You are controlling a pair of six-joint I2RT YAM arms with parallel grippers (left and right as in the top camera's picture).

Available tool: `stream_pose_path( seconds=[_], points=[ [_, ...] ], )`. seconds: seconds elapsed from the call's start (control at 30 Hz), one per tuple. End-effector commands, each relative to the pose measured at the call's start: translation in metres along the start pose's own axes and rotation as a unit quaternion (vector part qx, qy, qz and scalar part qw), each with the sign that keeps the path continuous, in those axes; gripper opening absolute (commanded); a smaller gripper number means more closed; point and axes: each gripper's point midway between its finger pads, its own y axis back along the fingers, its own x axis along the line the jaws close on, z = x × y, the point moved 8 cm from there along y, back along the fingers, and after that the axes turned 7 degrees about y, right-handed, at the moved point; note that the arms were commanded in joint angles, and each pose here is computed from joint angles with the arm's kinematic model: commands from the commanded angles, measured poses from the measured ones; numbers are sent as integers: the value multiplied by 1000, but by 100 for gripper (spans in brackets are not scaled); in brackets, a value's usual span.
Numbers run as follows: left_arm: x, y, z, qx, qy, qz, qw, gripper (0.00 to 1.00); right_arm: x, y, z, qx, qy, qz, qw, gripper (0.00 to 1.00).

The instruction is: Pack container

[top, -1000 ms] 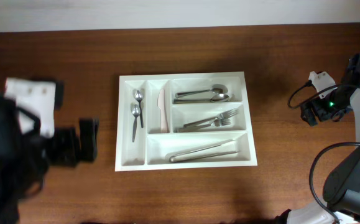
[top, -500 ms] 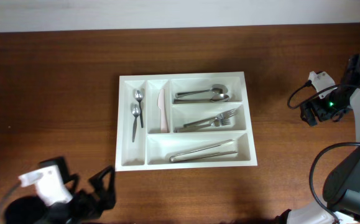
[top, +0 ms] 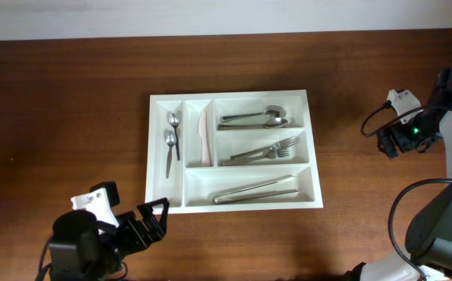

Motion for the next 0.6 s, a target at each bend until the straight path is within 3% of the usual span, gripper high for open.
stream_pose_path(
  seconds=[0.0, 0.1, 0.23, 0.57],
  points=[
    [1, 1, 8, -33, -132, 17, 991, 99, 1, -2, 0, -3, 3, 6, 1000, 99],
    [-2, 1, 12, -45, -256, 14, 966, 99, 1, -2, 0, -3, 3, 6, 1000, 99],
    [-3, 1, 12, -44, -334, 18, 942, 99, 1, -2, 0, -3, 3, 6, 1000, 99],
    [16, -47, 7, -57, -370, -1, 927, 99, 1, -2, 0, -3, 3, 6, 1000, 99]
  ],
)
